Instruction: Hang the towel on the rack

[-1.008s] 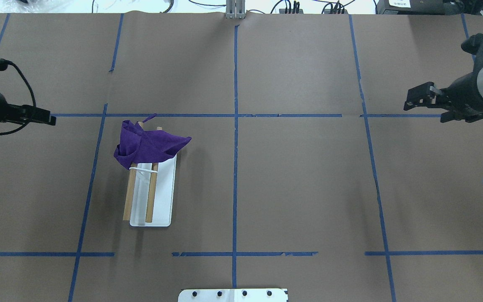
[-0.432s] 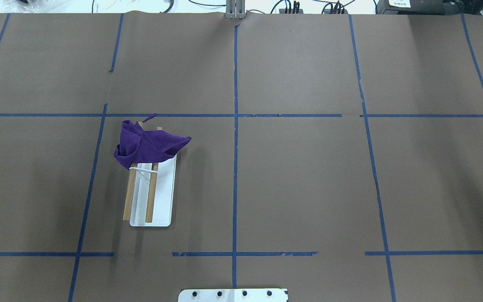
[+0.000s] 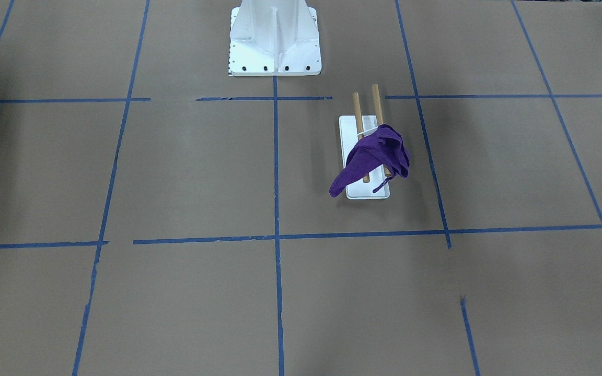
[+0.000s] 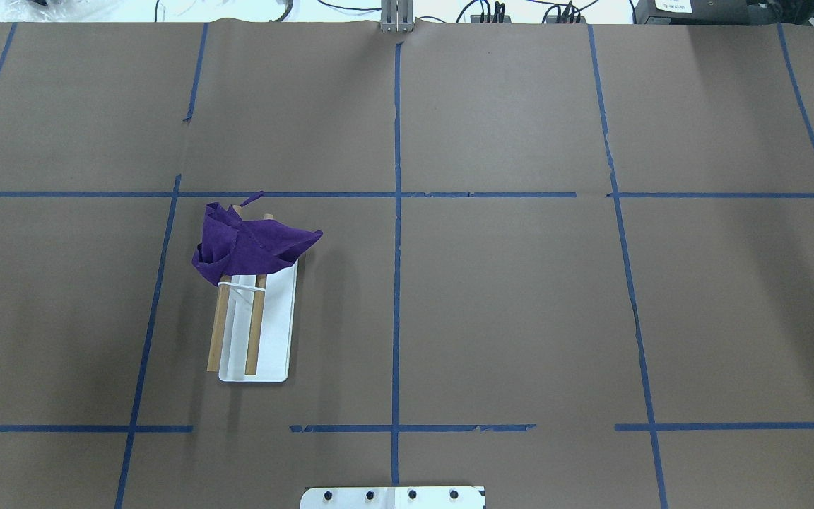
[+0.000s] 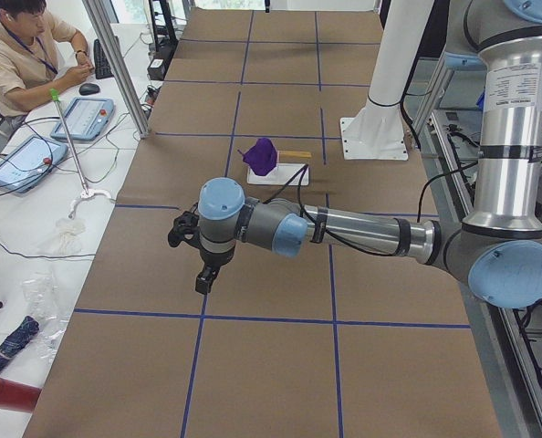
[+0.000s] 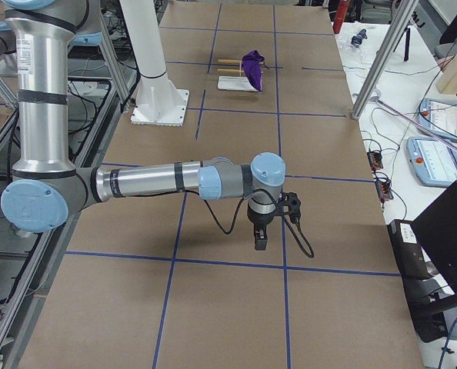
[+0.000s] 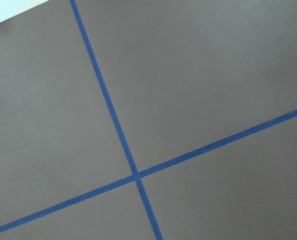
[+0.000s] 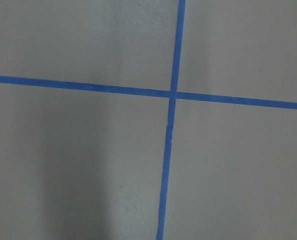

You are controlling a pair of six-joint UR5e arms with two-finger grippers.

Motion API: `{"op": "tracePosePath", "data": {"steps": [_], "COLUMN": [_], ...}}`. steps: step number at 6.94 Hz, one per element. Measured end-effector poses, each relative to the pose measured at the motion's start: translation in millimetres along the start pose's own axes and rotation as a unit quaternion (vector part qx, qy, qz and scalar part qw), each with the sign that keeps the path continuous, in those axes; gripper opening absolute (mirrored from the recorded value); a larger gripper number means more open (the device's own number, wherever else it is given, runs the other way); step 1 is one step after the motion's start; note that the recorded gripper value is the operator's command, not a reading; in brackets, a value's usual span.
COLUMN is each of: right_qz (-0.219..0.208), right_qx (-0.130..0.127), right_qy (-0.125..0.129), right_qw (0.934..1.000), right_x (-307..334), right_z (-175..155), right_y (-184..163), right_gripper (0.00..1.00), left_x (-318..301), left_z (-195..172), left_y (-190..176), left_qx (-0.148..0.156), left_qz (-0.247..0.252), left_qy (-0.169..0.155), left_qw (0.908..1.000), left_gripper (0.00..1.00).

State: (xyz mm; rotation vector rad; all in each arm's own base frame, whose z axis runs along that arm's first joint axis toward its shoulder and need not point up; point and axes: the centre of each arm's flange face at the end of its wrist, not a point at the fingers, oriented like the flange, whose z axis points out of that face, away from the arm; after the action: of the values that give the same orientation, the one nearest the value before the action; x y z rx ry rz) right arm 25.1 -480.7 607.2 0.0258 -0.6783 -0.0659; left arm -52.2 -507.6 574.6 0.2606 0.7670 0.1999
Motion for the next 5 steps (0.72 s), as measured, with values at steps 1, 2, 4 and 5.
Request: {"op": "tracePosePath", "data": {"steps": [1,2,4,5], "right_qz": [0.002,0.002,-0.002,-0.007], "right_qx": [-0.004,-0.004,-0.003,-0.003], "right_qy": [0.005,0.003,-0.002,-0.003], "right_qw": [1.0,1.0,1.0,1.0], "right_x": [5.9,6.7,2.0,-3.1], "right_z": [1.5,2.2,2.2,2.5], "right_y": [0.1,0.7,-2.1,-5.5], "right_gripper": [1.0,1.0,1.0,1.0], "left_x": [-0.6,-0.4,-4.5,-6.8], "left_z": [-7.0,-9.5,0.5,5.7], "left_y": [-2.8,5.2,23.9,31.8], "left_qx": [-0.015,-0.022,-0.03,-0.034], "left_qz": [-0.031,-0.05,-0.065,-0.068], "left_qy": [0.006,0.008,0.011,0.013], "left_qw": [0.9994,0.9985,0.9974,0.997], "left_gripper": [1.0,1.0,1.0,1.0]}}
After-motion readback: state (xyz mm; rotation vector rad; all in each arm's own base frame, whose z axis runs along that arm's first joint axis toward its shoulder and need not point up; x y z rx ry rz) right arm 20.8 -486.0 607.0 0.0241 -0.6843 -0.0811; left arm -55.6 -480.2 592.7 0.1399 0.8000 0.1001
